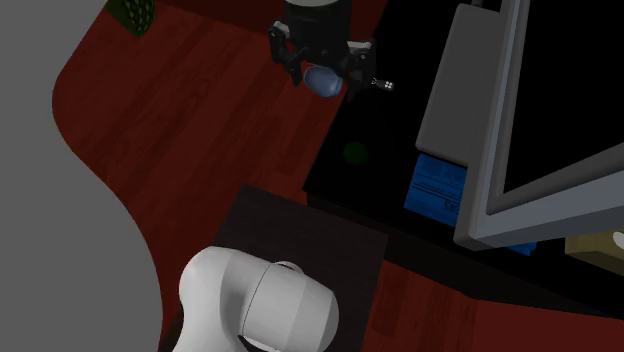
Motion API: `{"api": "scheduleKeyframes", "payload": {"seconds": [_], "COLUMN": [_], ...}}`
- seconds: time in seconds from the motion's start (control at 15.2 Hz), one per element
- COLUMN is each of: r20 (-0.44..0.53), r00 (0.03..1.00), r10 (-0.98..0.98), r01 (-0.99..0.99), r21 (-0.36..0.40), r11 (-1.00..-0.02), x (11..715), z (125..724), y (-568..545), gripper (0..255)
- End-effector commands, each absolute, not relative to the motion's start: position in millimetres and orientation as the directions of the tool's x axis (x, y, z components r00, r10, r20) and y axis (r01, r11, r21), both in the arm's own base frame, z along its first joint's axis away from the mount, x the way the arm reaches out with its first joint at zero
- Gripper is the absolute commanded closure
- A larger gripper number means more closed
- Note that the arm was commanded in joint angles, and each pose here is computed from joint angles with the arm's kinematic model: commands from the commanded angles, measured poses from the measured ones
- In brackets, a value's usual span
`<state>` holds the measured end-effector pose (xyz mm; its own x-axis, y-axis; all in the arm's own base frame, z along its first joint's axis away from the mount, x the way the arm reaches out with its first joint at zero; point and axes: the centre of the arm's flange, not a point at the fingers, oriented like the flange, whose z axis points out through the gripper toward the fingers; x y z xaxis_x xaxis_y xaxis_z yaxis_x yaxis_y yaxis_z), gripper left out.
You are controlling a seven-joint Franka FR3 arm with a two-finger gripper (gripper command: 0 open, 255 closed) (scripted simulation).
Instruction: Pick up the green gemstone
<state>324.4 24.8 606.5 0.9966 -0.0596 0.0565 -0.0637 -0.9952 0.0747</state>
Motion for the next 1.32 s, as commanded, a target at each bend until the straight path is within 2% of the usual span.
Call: {"api": "scheduleKeyframes", "payload": {"seconds": [0.0, 1.25], "r20": [0.057, 0.058], "r00": [0.997, 0.973], "r10": [-0.06, -0.224], "r01": [-0.064, -0.226], "r21": [0.075, 0.018], "r11": [-0.995, -0.974], "x": [324.4, 377.6], "z": [606.5, 372.9], "y": [24.8, -55.2], "gripper": [0, 0]}}
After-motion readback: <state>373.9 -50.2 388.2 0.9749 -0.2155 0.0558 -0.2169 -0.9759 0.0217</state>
